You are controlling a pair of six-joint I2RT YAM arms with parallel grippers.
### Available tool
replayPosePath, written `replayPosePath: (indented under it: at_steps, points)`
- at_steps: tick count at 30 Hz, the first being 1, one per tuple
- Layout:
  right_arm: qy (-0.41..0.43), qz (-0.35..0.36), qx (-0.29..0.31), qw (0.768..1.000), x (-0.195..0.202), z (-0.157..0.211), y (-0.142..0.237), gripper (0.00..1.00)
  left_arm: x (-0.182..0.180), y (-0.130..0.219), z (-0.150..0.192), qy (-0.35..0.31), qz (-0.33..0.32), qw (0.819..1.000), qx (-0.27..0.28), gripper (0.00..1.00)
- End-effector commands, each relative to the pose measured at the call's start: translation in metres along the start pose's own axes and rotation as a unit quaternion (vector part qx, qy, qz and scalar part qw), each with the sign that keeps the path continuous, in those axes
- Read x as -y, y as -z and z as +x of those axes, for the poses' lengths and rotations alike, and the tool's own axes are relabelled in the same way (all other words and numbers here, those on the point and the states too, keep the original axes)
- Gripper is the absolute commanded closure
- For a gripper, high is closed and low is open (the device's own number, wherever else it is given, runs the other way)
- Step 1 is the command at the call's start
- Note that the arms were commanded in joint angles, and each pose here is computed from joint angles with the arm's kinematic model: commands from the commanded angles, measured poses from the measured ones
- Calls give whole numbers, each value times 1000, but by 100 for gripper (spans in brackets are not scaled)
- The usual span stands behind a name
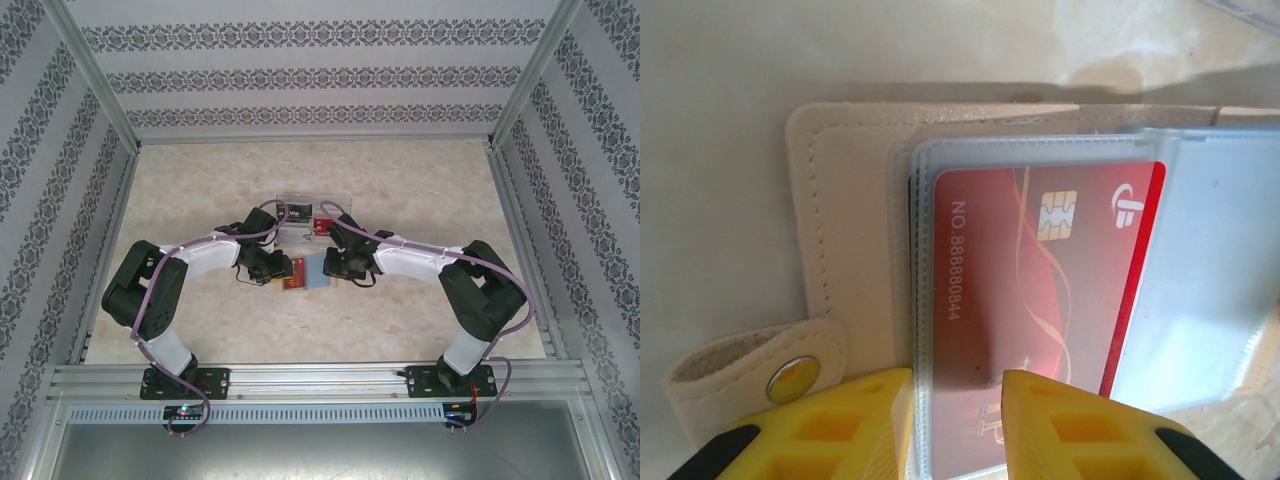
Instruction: Take the credit cards out of the card holder
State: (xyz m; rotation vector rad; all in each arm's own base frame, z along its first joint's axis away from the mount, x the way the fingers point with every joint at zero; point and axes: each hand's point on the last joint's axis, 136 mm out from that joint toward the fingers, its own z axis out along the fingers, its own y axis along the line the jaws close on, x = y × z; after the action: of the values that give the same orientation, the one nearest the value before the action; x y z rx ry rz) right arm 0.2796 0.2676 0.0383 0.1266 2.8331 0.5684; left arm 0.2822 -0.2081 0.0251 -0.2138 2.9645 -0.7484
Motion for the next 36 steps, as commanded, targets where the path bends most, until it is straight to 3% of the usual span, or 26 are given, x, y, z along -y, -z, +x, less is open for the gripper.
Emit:
replayPosePath:
  at_steps: [1,8,22,29,36]
  points:
    - [26,-59,-3,998,-44,-1,1,76,-7,-9,7,-1,-21,1000,-18,69]
    - [33,-48,-6,998,-55,5,-7,76,-8,-9,8,-2,-22,1000,-18,69]
    - [10,31,51,998,-8,-15,24,71,-7,-8,8,-4,-19,1000,-20,69]
    - [39,-3,54,998,-39,-19,27,72,-7,-9,9,-3,-19,1000,-21,69]
    - [43,-95,0,995,-81,-5,5,77,-9,-9,10,-2,-21,1000,-21,69]
